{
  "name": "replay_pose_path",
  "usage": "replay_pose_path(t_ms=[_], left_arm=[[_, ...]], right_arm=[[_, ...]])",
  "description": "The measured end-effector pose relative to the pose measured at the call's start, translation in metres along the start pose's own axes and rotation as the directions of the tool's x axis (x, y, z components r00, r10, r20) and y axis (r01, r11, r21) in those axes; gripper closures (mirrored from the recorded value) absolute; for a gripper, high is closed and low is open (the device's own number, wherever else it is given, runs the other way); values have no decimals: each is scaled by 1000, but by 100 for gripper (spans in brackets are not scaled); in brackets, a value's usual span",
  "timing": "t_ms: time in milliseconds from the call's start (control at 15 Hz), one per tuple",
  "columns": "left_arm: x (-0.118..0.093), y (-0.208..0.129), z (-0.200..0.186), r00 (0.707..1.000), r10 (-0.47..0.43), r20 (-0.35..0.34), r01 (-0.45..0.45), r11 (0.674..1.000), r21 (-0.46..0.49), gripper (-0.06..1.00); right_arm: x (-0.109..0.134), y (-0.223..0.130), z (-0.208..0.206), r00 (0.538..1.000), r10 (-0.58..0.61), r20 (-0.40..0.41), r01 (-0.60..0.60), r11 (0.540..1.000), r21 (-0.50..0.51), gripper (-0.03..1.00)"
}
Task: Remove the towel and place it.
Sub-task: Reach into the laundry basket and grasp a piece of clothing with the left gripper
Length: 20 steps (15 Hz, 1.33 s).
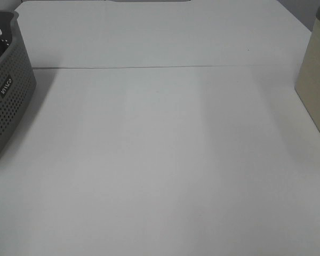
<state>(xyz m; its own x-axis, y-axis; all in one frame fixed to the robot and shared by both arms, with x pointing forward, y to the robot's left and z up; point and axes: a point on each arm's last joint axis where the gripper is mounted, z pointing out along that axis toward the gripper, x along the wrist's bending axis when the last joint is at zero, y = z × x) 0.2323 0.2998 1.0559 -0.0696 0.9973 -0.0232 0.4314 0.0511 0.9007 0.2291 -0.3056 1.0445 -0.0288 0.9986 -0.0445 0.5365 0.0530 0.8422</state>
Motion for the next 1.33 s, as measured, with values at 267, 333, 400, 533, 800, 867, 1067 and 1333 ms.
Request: replay_pose_path(t_ms=[267, 333, 400, 533, 800, 867, 1067, 1333], left_arm=[[0, 0, 0, 1000, 0, 0, 0, 1000, 0, -5], [0, 0, 0, 1000, 0, 0, 0, 1000, 0, -5], [0, 0, 0, 1000, 0, 0, 0, 1000, 0, -5], [0, 0, 0, 1000, 0, -1, 0, 1000, 0, -5], [0, 0, 0, 1000, 2, -4, -2, 1000, 0, -5], [0, 0, 0, 1000, 2, -4, -2, 1000, 0, -5], [0, 0, 0, 1000, 3, -5, -3, 1000, 0, -5], [0, 0, 0, 1000, 4, -5, -4, 1000, 0, -5]], right_arm=[[0, 0, 0, 1000, 0, 0, 0, 1000, 0, 9], [0, 0, 0, 1000, 0, 0, 0, 1000, 0, 9], [0, 0, 0, 1000, 0, 0, 0, 1000, 0, 9], [0, 0, 0, 1000, 0, 0, 0, 1000, 0, 9], [0, 0, 0, 1000, 0, 0, 0, 1000, 0, 9], [0, 0, 0, 1000, 0, 0, 0, 1000, 0, 9], [0, 0, 0, 1000, 0, 0, 0, 1000, 0, 9], [0, 0, 0, 1000, 0, 0, 0, 1000, 0, 9]])
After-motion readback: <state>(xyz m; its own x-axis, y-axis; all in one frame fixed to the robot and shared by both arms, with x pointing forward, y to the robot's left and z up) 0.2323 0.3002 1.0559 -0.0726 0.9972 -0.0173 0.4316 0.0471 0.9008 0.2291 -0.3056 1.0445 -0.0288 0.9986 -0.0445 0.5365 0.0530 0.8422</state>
